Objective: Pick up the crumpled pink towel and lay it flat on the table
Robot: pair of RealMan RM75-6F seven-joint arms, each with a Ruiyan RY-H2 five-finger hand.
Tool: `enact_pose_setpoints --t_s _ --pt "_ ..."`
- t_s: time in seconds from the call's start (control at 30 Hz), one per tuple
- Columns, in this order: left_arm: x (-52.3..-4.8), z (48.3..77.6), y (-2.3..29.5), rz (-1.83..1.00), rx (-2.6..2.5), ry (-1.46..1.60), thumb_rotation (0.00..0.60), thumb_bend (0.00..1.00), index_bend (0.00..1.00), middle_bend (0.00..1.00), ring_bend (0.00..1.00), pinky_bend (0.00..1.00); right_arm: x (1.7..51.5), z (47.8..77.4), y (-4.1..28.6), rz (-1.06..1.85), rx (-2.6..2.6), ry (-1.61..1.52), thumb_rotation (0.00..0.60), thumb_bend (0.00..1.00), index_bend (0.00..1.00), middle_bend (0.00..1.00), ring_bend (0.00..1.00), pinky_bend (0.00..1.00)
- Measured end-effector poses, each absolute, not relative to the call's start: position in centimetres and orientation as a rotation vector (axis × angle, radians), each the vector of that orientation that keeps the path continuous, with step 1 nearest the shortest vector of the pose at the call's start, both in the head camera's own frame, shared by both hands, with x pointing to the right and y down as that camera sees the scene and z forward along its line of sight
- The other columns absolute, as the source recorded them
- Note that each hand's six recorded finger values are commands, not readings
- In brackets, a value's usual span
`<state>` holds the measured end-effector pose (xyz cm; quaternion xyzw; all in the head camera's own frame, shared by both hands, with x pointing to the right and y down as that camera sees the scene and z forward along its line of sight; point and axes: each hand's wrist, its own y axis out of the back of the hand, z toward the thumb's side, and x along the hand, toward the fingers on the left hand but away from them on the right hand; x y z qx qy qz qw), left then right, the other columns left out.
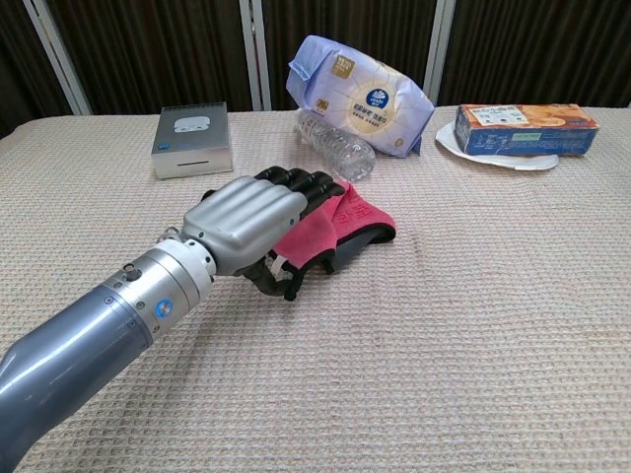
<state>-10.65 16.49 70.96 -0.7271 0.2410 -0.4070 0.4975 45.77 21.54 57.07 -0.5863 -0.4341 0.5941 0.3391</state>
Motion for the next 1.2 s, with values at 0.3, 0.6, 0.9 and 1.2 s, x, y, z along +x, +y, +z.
enact_pose_setpoints --t_s 0.3,0.6,0.9,1.2 --pt "-10.0 71.1 16.6 -0.966 -1.751 0.589 0.6 0.36 0.06 0.0 0.0 0.02 45.9 56.8 21.6 1.539 -1.523 -1.144 0.6 0.26 0.0 0.0 0.0 0.0" --pt "-9.9 70.3 16.1 -0.921 -1.762 0.648 0.6 0.4 0.08 0.01 0.0 0.02 45.9 56.8 21.6 1.54 -1.522 -1.144 0.6 0.26 0.0 0.0 0.0 0.0" --pt "-11.1 69.9 15.4 -0.925 -1.756 0.699 0.6 0.4 0.34 0.08 0.0 0.02 45.7 56.7 21.7 1.533 -1.527 -1.148 0.6 0.26 0.0 0.0 0.0 0.0" --pt "-11.5 70.1 15.2 -0.936 -1.755 0.731 0.6 0.4 0.49 0.1 0.0 0.02 45.6 56.7 21.7 1.528 -1.529 -1.157 0.6 0.26 0.0 0.0 0.0 0.0"
